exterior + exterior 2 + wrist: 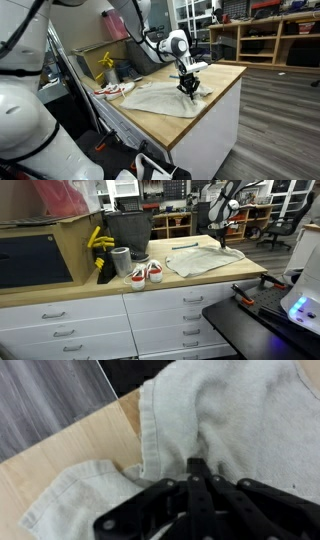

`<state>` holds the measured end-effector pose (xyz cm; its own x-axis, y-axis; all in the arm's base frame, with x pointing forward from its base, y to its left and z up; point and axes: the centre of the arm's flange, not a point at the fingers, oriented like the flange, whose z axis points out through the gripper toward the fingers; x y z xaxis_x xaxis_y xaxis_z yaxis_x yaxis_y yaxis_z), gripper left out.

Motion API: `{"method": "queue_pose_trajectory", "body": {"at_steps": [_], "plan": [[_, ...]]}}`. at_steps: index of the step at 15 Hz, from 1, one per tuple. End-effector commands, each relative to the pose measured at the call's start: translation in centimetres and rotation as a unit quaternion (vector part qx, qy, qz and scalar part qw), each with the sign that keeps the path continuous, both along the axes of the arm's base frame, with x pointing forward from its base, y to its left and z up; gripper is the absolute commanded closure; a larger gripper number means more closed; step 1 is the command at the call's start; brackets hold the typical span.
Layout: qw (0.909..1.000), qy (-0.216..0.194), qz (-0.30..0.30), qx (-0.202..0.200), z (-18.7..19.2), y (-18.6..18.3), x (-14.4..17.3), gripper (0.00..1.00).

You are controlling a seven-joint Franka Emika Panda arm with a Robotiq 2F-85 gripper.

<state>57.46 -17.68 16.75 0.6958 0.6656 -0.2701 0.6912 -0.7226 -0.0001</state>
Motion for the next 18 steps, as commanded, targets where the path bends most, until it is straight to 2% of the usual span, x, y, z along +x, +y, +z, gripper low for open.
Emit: {"method": "queue_pose_trajectory", "body": {"at_steps": [1, 3, 8, 13, 15, 18], "plan": [[0.9980, -0.031, -0.023, -0.050, -0.5, -1.8, -0.9, 1.00], [0.9947, -0.055, -0.038, -0.078, -0.7, -3.3, -0.9, 1.00], [0.9877, -0.083, -0.081, -0.105, -1.0, -5.2, -1.5, 1.00], [0.9799, -0.135, -0.125, -0.077, 3.1, -4.1, -0.6, 1.00], [0.9812, -0.125, -0.139, -0.048, 4.1, -2.8, -0.2, 1.00], [0.9851, -0.089, -0.142, -0.036, 3.5, -0.9, -0.1, 1.00]]}}
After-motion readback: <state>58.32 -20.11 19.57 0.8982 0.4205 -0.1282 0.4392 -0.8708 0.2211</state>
